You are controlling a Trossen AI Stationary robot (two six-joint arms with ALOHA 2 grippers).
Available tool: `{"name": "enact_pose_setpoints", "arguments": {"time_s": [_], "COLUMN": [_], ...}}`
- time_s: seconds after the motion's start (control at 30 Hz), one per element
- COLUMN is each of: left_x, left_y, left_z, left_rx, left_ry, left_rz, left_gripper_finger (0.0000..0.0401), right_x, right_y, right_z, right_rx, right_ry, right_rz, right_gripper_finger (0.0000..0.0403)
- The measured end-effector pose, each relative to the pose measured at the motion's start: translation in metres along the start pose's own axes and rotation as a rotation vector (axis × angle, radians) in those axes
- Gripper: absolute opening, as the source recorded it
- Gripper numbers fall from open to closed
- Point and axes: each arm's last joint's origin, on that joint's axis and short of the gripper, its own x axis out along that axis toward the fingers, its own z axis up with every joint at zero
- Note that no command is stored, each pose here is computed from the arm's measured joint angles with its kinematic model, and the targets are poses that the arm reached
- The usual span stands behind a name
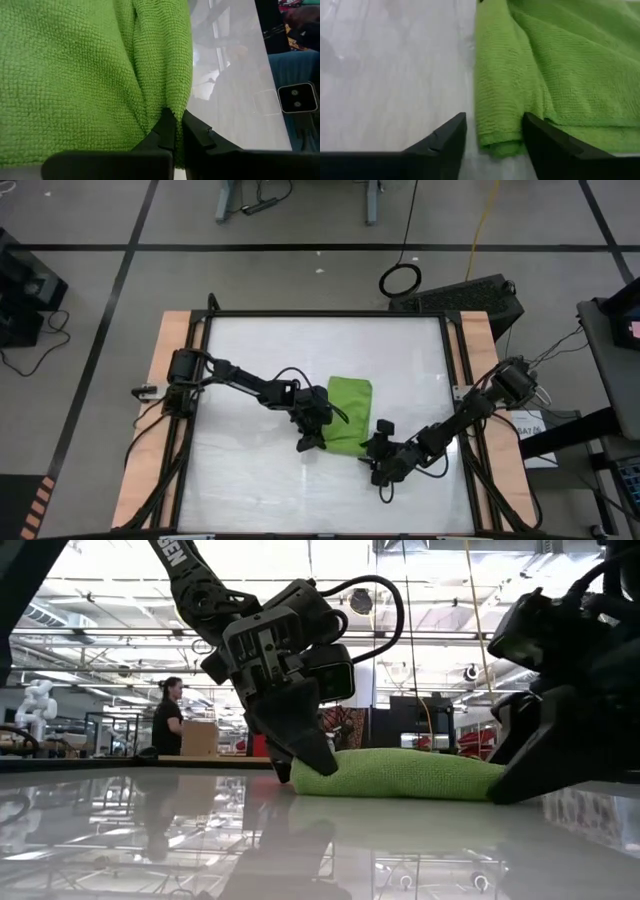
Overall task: Roll towel
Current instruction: Roll the green microfiber cloth
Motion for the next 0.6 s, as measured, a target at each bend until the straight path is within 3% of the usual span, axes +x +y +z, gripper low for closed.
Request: {"name": "enact_pose_setpoints", "arguments": {"time_s": [0.17,0.3,0.5,0.6], "left_x": [0.000,-0.001,-0.006,-0.012], "left_y": [-0.001,-0.002,-0.008,-0.014], "left_z": [0.001,0.004,0.008,0.012], "left_rx": [0.020,0.037,0.100,0.160], "left_ry": [-0.004,-0.025,-0.049,-0.073], "left_rz": [-0.025,-0.037,-0.058,-0.043], "left_gripper_finger": [0.0017,0.0057,0.0144,0.0168], "right_x": [0.000,-0.001,-0.007,-0.011], "right_y": [-0.001,0.001,-0.002,-0.008], "right_z": [-0.001,0.001,0.003,-0.002], "right_rx": [0.110,0.222,0.383,0.485], "right_ry": [0.004,0.042,0.114,0.097], "right_rz": [-0.008,0.062,0.194,0.260], "right_gripper_finger": [0.0090,0.0014,0.0017,0.0007]}}
